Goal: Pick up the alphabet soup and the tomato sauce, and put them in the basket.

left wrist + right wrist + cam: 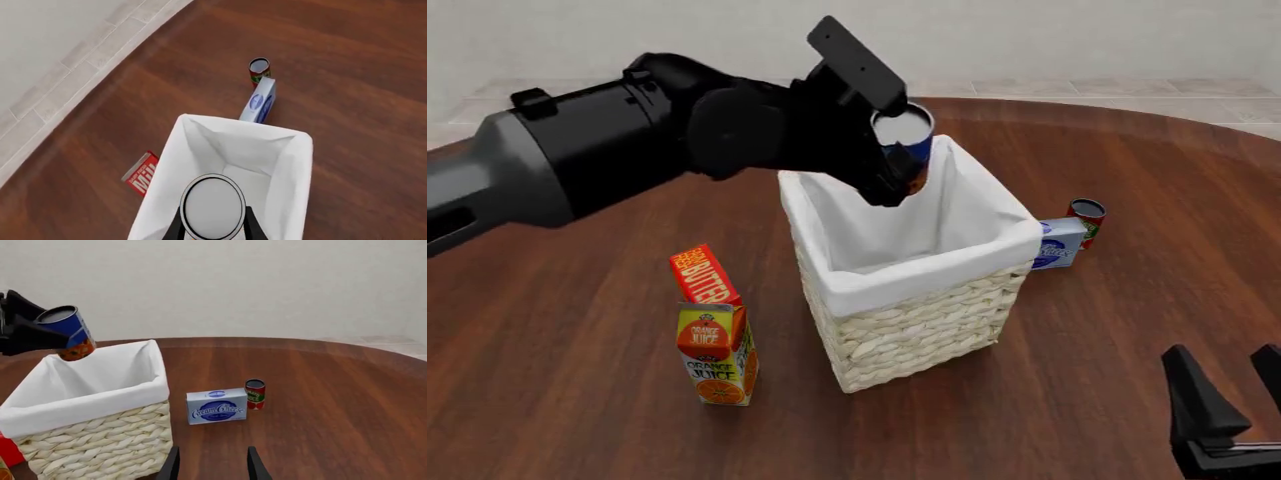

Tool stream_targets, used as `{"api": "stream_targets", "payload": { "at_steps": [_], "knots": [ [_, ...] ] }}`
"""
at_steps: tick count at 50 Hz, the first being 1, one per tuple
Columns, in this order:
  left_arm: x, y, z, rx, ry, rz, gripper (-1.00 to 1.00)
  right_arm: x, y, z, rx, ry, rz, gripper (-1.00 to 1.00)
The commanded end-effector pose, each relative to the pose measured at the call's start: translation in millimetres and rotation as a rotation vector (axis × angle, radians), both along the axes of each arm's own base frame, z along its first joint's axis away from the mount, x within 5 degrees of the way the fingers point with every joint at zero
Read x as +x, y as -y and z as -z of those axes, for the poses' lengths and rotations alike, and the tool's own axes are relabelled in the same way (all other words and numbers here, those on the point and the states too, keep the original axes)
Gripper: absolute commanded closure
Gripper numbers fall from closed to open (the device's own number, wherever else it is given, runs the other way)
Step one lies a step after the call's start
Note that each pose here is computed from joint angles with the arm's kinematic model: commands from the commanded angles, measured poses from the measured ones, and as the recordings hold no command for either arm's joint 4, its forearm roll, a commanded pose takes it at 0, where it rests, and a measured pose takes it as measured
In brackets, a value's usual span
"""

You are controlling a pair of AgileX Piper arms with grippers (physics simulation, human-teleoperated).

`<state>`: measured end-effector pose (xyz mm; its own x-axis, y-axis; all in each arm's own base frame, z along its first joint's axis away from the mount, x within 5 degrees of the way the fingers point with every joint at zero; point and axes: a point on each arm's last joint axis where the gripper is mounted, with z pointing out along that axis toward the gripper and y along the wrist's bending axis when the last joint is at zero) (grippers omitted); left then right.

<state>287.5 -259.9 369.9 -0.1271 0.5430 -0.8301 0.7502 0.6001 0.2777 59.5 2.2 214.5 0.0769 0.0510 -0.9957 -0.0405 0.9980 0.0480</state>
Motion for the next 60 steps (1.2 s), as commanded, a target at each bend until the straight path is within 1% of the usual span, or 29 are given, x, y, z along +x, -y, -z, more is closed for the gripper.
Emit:
{"api": "stream_targets", "payload": {
  "at_steps": [1,9,12,13,16,17,19,24,28,32,38,41,42,60],
  "knots": [
    [12,9,6,0.038,0.002,0.012,1.0,-1,0,0,0.001,0.0,0.0,-1.0],
    [19,12,19,0.074,-0.01,0.018,1.0,-2,0,1,0.005,0.0,0.001,-1.0],
    [24,11,25,0.091,-0.019,0.015,1.0,-3,0,1,0.006,-0.002,0.001,-1.0],
    [29,10,30,0.108,-0.026,0.01,1.0,-3,0,2,0.007,-0.003,0.0,-1.0],
    [31,10,33,0.113,-0.031,0.007,1.0,-3,0,2,0.008,-0.004,0.0,-1.0],
    [40,5,40,0.151,-0.018,0.01,1.0,-3,0,2,0.009,-0.004,0.001,-1.0],
    [40,7,38,0.142,-0.023,0.006,1.0,-3,0,2,0.009,-0.004,0.0,-1.0],
    [42,6,43,0.162,-0.033,0.01,1.0,-3,0,2,0.009,-0.005,0.0,-1.0],
    [48,4,46,0.177,-0.039,0.002,1.0,-3,0,2,0.009,-0.005,0.0,-1.0],
    [47,5,51,0.19,-0.049,0.008,1.0,-3,0,2,0.009,-0.005,0.001,-1.0],
    [45,6,51,0.188,-0.057,0.011,1.0,-3,0,2,0.009,-0.004,0.001,-1.0],
    [48,6,50,0.187,-0.057,0.006,1.0,-3,0,2,0.01,-0.003,0.001,-1.0],
    [47,7,50,0.188,-0.058,0.009,-1.0,-2,0,2,0.009,-0.003,0.001,-1.0],
    [45,8,48,0.184,-0.055,0.013,-1.0,-1,0,1,0.01,-0.001,0.001,-1.0]
  ]
}}
